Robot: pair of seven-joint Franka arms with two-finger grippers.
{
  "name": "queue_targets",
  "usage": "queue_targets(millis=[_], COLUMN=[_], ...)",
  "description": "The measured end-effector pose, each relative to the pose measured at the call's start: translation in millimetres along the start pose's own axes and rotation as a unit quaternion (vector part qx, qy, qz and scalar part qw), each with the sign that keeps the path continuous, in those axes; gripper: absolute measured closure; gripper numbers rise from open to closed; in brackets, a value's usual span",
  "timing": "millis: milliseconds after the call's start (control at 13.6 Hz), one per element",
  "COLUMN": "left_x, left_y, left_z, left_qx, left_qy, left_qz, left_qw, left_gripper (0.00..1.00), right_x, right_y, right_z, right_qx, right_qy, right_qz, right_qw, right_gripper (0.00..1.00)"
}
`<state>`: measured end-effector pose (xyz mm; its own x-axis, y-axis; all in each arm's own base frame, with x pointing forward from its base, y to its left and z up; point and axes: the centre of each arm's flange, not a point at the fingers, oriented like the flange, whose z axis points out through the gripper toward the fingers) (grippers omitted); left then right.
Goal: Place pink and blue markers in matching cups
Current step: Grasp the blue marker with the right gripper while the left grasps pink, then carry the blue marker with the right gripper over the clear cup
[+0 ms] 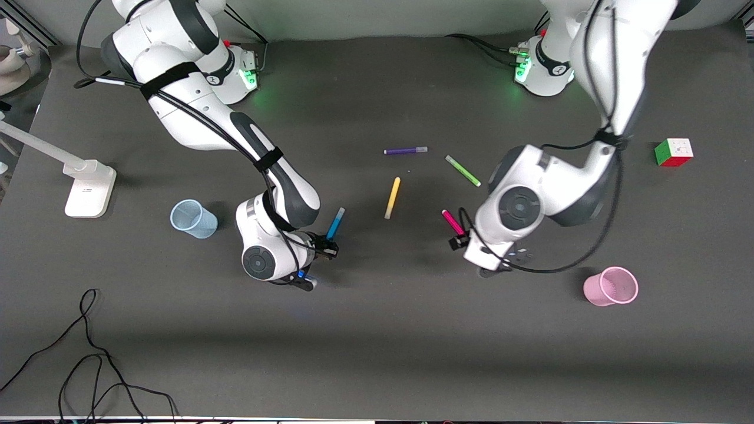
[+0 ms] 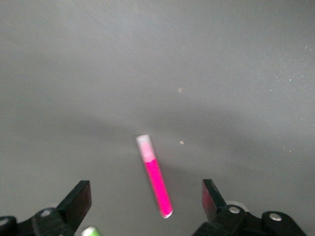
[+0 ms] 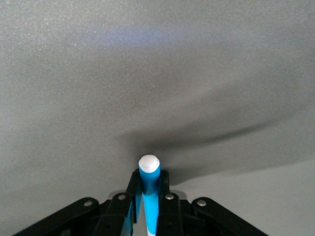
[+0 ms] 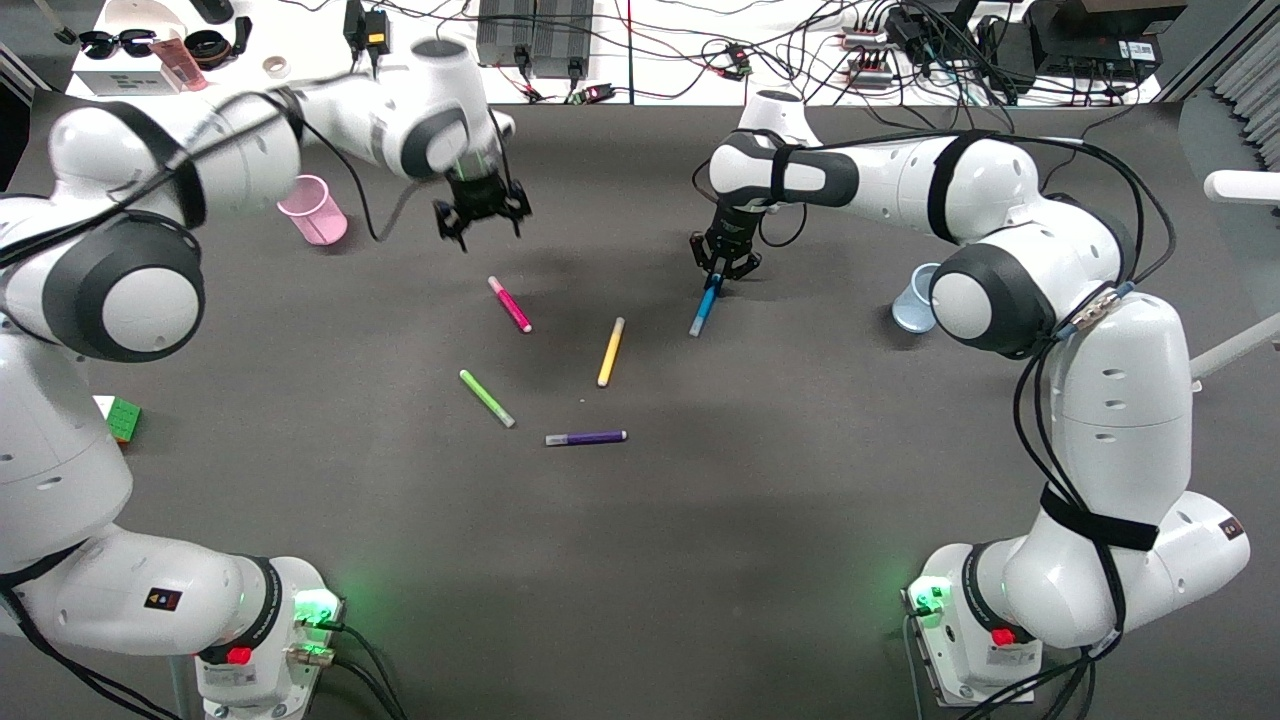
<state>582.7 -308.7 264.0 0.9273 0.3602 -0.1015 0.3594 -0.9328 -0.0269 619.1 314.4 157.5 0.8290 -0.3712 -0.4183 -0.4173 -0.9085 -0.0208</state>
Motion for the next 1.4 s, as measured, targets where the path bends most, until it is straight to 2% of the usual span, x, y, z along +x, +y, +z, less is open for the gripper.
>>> queue_targets(millis=[148,295,516,590,664,811,885,1033,1107,1180,1328,1402], left_x=[-24.4,-41.5,-53.9,-56.2,-57.7,-59.7,-60.5,-63.1,-65.1,-67.3,-70.8,-71.8], left_y=[1.9,0.0,-8.2,-8.6,-8.0,-6.4,-5.8,-4.9,-4.5,-4.7,-6.0,-7.0], left_z=[33.9,56.2,77.1,79.3,79.9,79.7,79.8,80.9,82.1,83.9,87.6,89.2], left_qx=[-0.002,-0.011,-0.018,-0.017,-0.017,-0.018,-0.017,-0.016,-0.015,-0.013,-0.010,-0.008], left_qy=[0.012,0.017,0.017,0.016,0.016,0.017,0.017,0.016,0.016,0.014,0.012,0.011], left_qz=[-0.010,-0.014,-0.018,-0.019,-0.019,-0.019,-0.019,-0.017,-0.016,-0.016,-0.014,-0.014], left_qw=[1.000,1.000,1.000,1.000,1.000,1.000,1.000,1.000,1.000,1.000,1.000,1.000], left_gripper=[0.00,0.02,0.04,0.10,0.11,0.30,0.30,0.44,0.44,0.48,0.58,0.58], right_x=[4.6,6.0,-3.3,-7.4,-9.3,-7.8,-7.0,-11.8,-19.7,-29.9,-50.9,-59.2], right_y=[0.9,8.8,43.2,62.2,89.3,156.2,192.5,263.9,291.9,311.5,328.5,331.9], right_z=[-14.4,-56.7,-167.3,-202.2,-234.7,-281.8,-298.4,-317.0,-317.0,-310.1,-277.3,-255.6], right_qx=[0.007,0.004,0.006,0.007,0.004,-0.012,-0.014,-0.007,-0.003,-0.006,-0.019,-0.019], right_qy=[0.007,0.015,0.058,0.076,0.098,0.143,0.163,0.201,0.218,0.241,0.289,0.301], right_qz=[0.002,0.003,-0.013,-0.027,-0.045,-0.091,-0.116,-0.153,-0.165,-0.176,-0.196,-0.204], right_qw=[1.000,1.000,0.998,0.997,0.994,0.985,0.980,0.968,0.962,0.954,0.937,0.931], right_gripper=[0.83,0.83,0.83,0.83,0.83,0.83,0.83,0.83,0.83,0.83,0.83,0.83])
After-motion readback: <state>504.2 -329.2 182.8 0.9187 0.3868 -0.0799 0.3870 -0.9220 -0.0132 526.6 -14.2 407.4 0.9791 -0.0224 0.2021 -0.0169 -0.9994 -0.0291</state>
